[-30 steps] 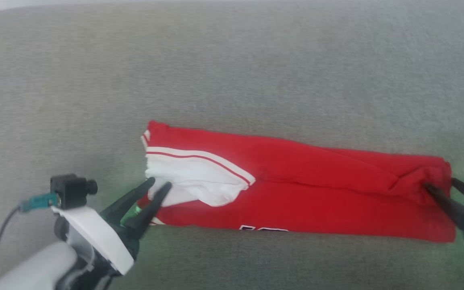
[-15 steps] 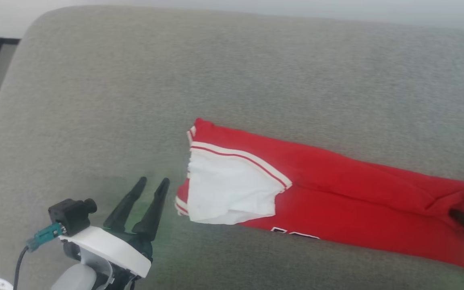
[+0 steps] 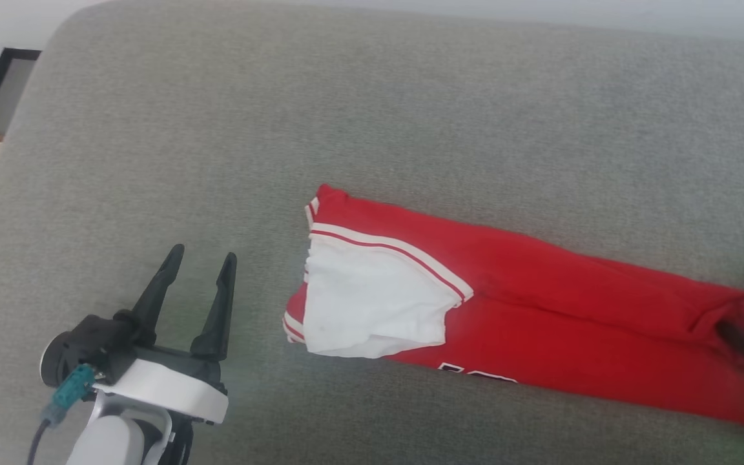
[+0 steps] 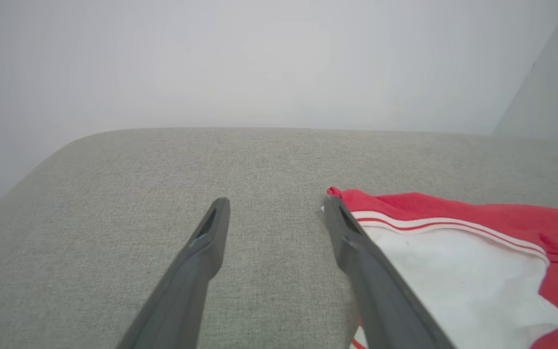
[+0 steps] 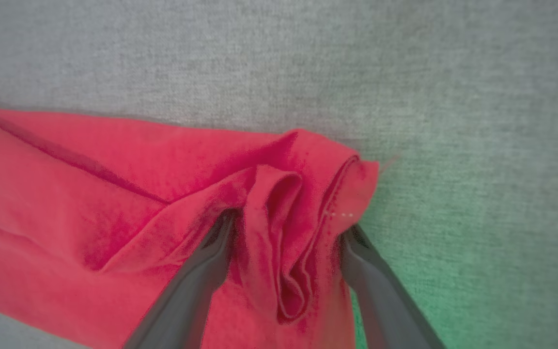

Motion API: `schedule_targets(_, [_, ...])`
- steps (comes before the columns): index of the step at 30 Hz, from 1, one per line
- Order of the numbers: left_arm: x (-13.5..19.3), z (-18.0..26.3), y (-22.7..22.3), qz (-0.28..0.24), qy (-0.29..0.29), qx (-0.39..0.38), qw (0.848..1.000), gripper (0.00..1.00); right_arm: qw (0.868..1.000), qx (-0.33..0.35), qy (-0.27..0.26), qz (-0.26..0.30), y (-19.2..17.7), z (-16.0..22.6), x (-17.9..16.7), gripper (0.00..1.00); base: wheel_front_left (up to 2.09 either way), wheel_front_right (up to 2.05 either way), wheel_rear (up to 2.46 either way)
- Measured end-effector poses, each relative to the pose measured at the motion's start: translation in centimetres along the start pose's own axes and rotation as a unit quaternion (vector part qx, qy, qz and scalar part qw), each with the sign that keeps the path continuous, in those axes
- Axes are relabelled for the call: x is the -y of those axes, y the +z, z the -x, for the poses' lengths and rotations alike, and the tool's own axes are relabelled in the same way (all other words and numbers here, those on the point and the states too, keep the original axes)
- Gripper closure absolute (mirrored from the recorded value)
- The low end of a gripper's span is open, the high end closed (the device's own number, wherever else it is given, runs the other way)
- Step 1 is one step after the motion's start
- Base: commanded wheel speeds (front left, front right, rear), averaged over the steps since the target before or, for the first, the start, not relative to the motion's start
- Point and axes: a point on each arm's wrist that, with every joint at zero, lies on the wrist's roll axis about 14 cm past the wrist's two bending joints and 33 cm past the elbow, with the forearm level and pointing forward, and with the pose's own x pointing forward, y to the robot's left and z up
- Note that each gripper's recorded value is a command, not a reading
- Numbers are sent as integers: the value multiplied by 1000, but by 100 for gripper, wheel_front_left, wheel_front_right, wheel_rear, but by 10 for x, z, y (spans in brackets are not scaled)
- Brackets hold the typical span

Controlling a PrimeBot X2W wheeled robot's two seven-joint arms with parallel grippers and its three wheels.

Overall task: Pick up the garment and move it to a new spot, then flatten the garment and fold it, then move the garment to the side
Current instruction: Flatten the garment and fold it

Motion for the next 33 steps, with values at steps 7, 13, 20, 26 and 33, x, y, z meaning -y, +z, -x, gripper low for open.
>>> schedule_targets(7, [10,-7,-2,-24,-8,4,1000,0,999,32,6,-11,10,2,-3,100,0,0,0])
schedule_targets(13, [25,-19,-4,-21,-30,7,999,0,993,100,-65,-19,42,33,48,100,0,0,0])
schedule_targets(20, [48,-39,-11,-15,-66,6,998,0,958,178,-215,-60,70,95,152,100,0,0,0])
schedule_targets(26, [62,-53,-11,-11,-87,11,996,0,921,242,-295,-84,87,140,204,100,0,0,0])
schedule_targets(33, [63,-45,1,-14,-84,26,996,0,955,220,-198,-38,92,109,138,100,0,0,0])
